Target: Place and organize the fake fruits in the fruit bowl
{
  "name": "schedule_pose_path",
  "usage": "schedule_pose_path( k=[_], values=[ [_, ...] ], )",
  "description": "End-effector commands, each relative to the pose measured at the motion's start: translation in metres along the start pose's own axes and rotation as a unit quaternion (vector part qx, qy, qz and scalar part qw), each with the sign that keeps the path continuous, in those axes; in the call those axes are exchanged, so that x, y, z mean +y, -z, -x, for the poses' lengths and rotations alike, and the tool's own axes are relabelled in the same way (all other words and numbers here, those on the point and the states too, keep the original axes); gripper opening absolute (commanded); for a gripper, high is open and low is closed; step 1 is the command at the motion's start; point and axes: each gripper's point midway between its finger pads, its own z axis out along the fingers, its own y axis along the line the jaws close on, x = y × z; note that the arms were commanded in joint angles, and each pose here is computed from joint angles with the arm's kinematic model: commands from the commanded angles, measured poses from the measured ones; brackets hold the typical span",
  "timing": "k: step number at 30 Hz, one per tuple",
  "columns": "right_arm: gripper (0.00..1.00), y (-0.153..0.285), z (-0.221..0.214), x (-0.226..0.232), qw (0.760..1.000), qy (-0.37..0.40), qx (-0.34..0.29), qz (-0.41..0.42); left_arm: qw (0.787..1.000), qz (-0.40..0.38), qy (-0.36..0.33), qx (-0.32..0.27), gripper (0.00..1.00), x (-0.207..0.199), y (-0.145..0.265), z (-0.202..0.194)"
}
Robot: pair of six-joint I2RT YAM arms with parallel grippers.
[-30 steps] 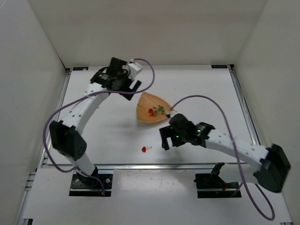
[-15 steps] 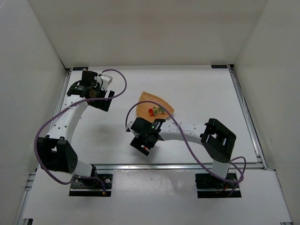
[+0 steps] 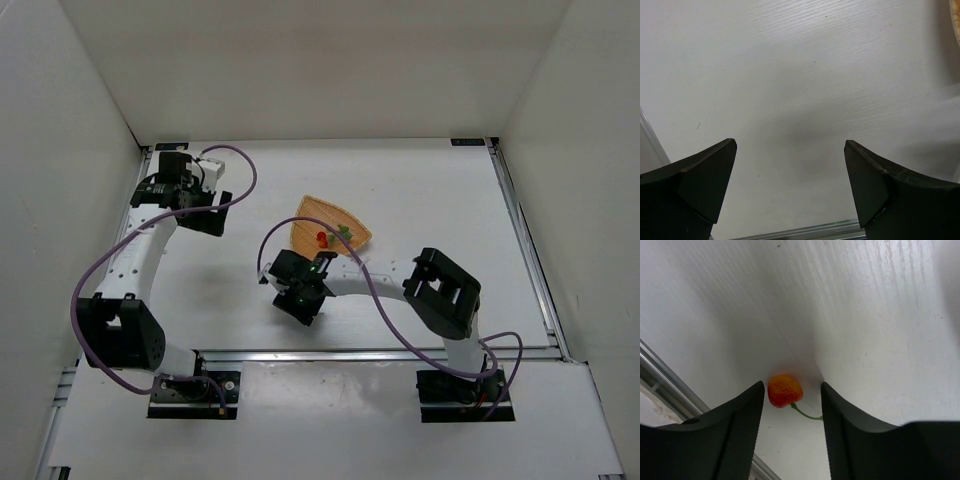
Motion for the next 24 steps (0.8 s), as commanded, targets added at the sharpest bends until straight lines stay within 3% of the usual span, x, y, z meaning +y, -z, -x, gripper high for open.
schedule_pose_path(
  k=[1,5,8,14,17,24],
  values=[
    [0.49,-0.002,0.003,0.000,1.000,-0.005,0.000,0.005,1.000,-0.009,0.010,-0.009,1.00,0.000,0.003,0.000],
    [0.21,-0.001,0.010,0.001,1.000,-0.016,-0.007,0.005,1.000,-0.011,0.015,-0.010,1.00,0.003,0.003,-0.001],
    [0.12,0.002,0.016,-0.002,1.000,-0.020,-0.011,-0.004,1.000,-0.008,0.019,-0.010,1.00,0.006,0.003,-0.002],
    [0.09,0.033,0.036,-0.005,0.998,-0.052,-0.044,-0.015,1.000,-0.010,0.020,-0.006,1.00,0.005,0.004,-0.004],
    [0.09,0.073,0.065,-0.022,0.989,-0.099,-0.107,-0.020,1.000,-0.010,0.020,-0.006,1.00,0.005,0.004,-0.004],
    [0.09,0.115,0.095,-0.126,0.941,-0.265,-0.184,-0.097,1.000,-0.015,0.025,-0.002,1.00,0.003,0.001,-0.005]
  ],
)
